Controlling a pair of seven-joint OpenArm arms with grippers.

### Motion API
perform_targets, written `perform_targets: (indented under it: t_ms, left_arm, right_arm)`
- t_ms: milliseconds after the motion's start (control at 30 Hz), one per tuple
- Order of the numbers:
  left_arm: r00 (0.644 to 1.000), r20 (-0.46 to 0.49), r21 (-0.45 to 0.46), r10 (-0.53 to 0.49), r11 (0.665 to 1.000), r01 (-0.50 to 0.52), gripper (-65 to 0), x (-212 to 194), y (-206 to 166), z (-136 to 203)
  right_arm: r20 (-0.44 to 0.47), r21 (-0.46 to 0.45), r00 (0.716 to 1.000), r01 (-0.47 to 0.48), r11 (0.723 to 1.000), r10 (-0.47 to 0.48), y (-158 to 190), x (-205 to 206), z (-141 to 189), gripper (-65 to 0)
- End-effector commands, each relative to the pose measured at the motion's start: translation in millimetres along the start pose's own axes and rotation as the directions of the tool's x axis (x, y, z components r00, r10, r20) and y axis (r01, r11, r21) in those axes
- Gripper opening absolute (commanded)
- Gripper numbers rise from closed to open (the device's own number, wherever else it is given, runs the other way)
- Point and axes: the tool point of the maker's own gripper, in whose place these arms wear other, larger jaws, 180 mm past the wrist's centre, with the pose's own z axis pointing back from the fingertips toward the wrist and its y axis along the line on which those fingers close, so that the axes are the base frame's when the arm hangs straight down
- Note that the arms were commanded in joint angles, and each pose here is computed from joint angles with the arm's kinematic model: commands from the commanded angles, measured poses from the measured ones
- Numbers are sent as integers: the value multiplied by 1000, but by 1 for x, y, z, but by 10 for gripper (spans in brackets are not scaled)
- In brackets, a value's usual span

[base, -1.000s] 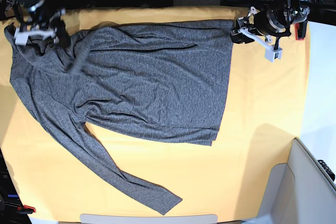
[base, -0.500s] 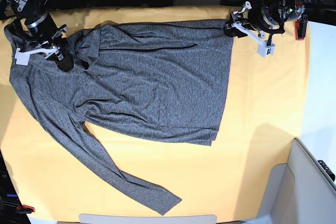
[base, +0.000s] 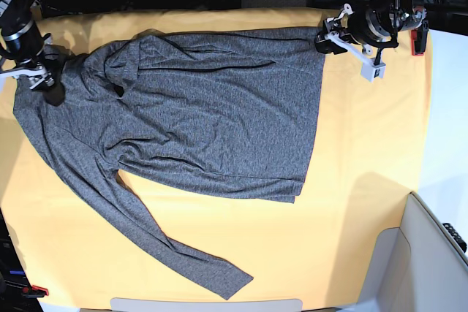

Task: Fold the T-shirt properly
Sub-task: 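Grasp the shirt's shoulder corner with the right gripper and pull outward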

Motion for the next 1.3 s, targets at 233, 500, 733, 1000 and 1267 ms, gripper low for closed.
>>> perform_targets:
  t_ms: [233,500,733,1000,1267]
  left_arm:
    - [999,26,9,-24,1000,23,-400,10,4,6]
    - [999,32,25,-38,999,37,-400,15,8,9]
    - [999,32,26,-39,999,39,-400,15,8,9]
    - [999,32,26,-39,999,39,-400,15,8,9]
    - [999,28,25,-40,999,40,-400,14,8,9]
  right_arm:
    - [40,-47,997,-66,997,68,-16,26,26,-298]
    - [-27,-135,998,-60,989,57,-47,26,42,-299]
    - [-75,-299,995,37,953,-63,-111,5,55,-298]
    - [16,-279,907,408,869,-421,-159,-39,61,-298]
    - [53,-155,915,404,902,-400,-125,-15,46,-298]
